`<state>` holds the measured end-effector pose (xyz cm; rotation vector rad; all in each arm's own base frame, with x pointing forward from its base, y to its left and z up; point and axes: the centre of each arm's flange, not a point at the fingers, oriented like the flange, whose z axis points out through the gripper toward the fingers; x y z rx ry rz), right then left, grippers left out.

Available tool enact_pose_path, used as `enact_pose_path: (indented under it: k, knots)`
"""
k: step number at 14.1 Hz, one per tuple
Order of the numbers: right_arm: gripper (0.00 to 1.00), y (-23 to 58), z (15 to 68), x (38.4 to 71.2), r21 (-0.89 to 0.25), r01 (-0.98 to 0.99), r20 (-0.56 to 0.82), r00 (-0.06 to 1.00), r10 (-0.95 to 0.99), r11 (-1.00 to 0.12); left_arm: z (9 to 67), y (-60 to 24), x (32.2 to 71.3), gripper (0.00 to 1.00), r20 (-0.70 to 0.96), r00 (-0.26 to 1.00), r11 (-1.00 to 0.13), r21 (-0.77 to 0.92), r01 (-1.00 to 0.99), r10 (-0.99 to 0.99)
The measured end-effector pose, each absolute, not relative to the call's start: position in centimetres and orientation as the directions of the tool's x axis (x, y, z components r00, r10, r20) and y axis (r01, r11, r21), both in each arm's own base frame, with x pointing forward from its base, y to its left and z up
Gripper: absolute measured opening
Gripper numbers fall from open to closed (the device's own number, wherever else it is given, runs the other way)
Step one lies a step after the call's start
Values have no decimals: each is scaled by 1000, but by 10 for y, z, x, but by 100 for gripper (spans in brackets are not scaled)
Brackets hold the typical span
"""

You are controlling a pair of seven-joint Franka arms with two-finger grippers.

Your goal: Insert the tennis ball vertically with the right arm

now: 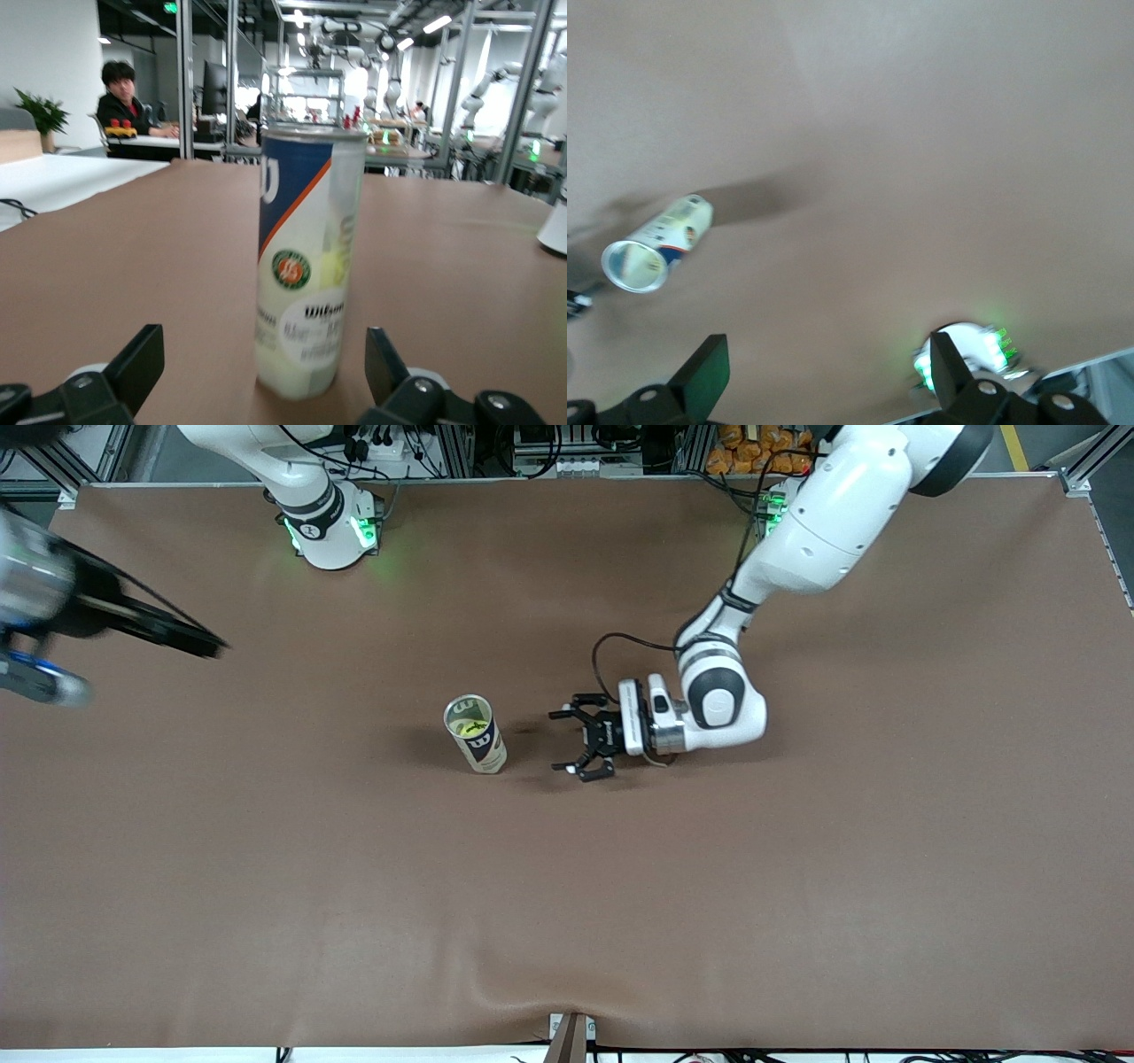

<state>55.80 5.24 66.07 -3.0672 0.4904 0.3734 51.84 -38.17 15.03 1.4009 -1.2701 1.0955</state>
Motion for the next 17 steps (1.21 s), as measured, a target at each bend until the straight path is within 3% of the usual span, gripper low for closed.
enact_pose_path:
  k: [4, 9, 14, 17]
  knots:
    - [100, -31, 677, 541, -17, -154, -198, 969, -148, -988, 183, -334, 552, 100, 956, 81, 30, 93, -995, -283]
    - [100, -69, 656, 530, -11, -43, -142, 989, -41, -999, 221, -255, 584, 100, 910, 130, 122, 193, -974, -395]
    - [100, -64, 639, 495, -10, -11, -108, 994, -9, -1000, 239, -206, 605, 100, 834, 172, 152, 291, -945, -524]
    - [100, -34, 657, 478, 3, 43, -74, 996, 42, -999, 264, -187, 624, 100, 777, 211, 134, 353, -926, -593]
